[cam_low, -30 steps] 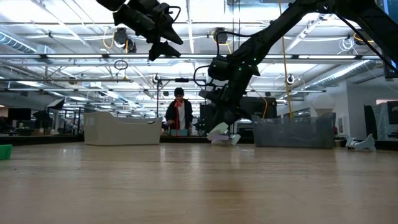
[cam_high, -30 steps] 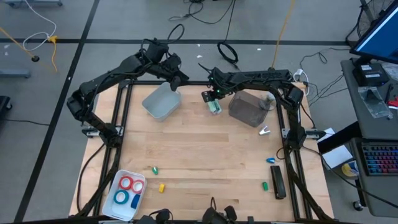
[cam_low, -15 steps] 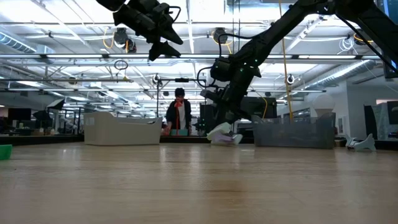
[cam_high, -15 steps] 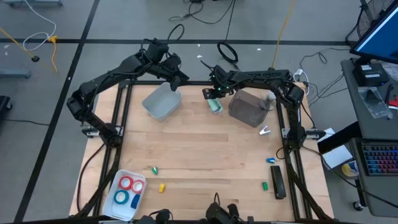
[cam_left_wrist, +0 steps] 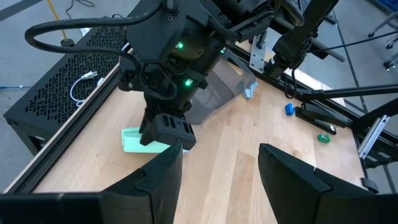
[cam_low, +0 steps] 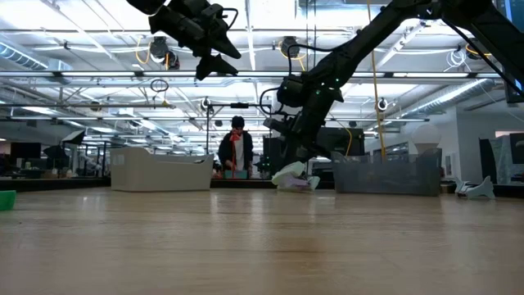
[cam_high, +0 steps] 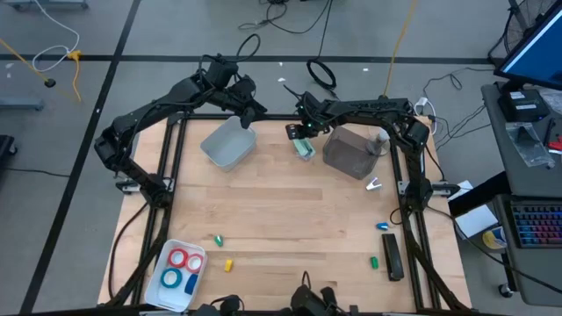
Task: Pick and place Stapler, Stapler remover, tape
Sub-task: Put the big light green stapler into the black bin, then put the large light green stapler into the black bin
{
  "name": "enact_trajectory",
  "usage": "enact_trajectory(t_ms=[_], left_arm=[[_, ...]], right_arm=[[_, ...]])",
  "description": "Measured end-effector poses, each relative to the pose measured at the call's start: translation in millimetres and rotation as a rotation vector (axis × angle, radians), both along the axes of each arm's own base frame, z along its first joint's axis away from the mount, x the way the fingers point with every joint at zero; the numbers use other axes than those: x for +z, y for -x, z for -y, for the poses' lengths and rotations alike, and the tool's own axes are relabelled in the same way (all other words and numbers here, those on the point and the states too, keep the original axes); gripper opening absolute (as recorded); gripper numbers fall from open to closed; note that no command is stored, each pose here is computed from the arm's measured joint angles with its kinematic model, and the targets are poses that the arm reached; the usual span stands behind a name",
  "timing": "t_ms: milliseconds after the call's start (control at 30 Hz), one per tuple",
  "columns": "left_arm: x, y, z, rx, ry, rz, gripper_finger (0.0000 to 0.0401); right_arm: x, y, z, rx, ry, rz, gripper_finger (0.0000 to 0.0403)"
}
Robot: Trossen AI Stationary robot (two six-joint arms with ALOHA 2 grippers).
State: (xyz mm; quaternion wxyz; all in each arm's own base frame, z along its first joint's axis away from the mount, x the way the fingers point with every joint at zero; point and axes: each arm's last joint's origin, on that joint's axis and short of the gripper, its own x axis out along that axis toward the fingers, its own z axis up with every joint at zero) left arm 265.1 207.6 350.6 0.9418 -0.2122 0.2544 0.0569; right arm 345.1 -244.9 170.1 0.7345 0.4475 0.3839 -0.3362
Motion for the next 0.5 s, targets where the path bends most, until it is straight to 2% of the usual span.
enact_trajectory(t_ms=[167, 367, 500], left_arm=[[0, 0, 0, 0.002, 0.003, 0.0, 0.0209], [0, 0, 0, 0.004, 0.006, 0.0, 0.0209], [0, 0, 0, 0.003, 0.006, 0.0, 0.0209]], right_arm=[[7, 0, 1, -0.002, 0.031, 0.028, 0.0069], [17, 4, 7, 0.008, 0.067, 0.069, 0.0008], [18, 5, 9, 0.043, 0.076, 0.076, 0.0017]])
